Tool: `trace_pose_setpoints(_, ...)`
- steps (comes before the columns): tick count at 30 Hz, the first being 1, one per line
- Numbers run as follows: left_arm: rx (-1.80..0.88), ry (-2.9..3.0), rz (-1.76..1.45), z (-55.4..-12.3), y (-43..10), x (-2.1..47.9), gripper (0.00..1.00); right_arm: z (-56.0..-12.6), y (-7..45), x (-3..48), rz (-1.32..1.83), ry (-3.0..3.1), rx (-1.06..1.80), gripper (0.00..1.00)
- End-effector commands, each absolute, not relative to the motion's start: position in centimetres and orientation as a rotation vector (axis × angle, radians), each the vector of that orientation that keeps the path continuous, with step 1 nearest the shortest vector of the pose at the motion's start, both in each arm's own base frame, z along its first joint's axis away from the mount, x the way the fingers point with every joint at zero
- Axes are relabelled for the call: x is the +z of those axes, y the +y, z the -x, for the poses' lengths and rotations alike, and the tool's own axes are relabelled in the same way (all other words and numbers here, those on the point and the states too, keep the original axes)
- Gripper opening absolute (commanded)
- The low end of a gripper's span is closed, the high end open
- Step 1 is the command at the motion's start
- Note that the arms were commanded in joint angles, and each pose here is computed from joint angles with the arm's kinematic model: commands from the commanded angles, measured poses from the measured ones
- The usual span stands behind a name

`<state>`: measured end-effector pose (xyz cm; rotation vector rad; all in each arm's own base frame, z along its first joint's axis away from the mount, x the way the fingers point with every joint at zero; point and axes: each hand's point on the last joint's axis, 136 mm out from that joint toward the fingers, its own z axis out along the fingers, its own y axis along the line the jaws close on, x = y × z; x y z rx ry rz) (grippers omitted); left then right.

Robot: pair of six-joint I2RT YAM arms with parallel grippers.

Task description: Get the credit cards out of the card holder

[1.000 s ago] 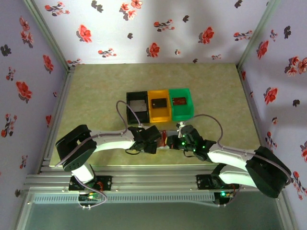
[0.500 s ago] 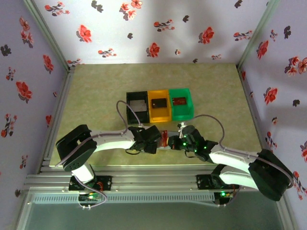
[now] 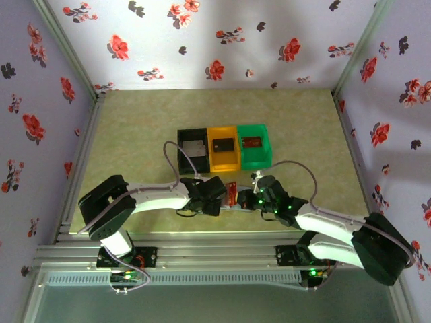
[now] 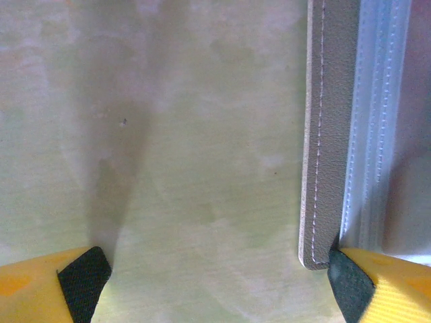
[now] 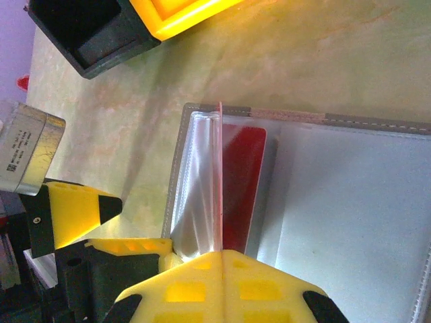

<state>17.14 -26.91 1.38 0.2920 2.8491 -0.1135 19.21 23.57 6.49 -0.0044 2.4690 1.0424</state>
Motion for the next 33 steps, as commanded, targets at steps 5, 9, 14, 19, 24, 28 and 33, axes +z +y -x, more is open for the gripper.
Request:
trace_pose_setpoints(5, -0.245, 2.974, -0.343, -14.3, -29.0, -1.7, 0.9, -19.1, 22.9, 6.1, 0.019, 2.472, 1.014, 0.0)
trace_pose_setpoints(9, -0.247, 2.971, -0.342, -14.4, -29.1, -1.6, 0.9, -19.2, 22.8, 6.2, 0.017, 2.471, 1.013, 0.0)
trace_pose_setpoints(14, -0.243, 2.972, -0.35, -14.4, -29.1, -1.5, 0.9, -19.2, 22.7, 6.2, 0.016, 2.471, 1.011, 0.0)
trace_pose_setpoints(19, -0.242, 2.972, -0.351, -14.4, -29.1, -1.5, 0.9, -19.2, 22.3, 6.4, 0.013, 2.469, 1.005, 0.0)
trace_pose_setpoints(24, -0.249, 2.969, -0.352, -14.4, -29.3, -1.4, 0.9, -19.2, 21.9, 6.6, 0.009, 2.464, 0.999, 0.0)
trace_pose_setpoints(28, -0.251, 2.966, -0.353, -14.5, -29.2, -1.2, 0.9, -19.1, 21.5, 6.5, 0.006, 2.465, 0.991, 0.0)
trace_pose_setpoints(33, -0.255, 2.961, -0.353, -14.5, -29.3, -0.9, 0.9, -19.1, 21.1, 6.7, -0.002, 2.456, 0.988, 0.0)
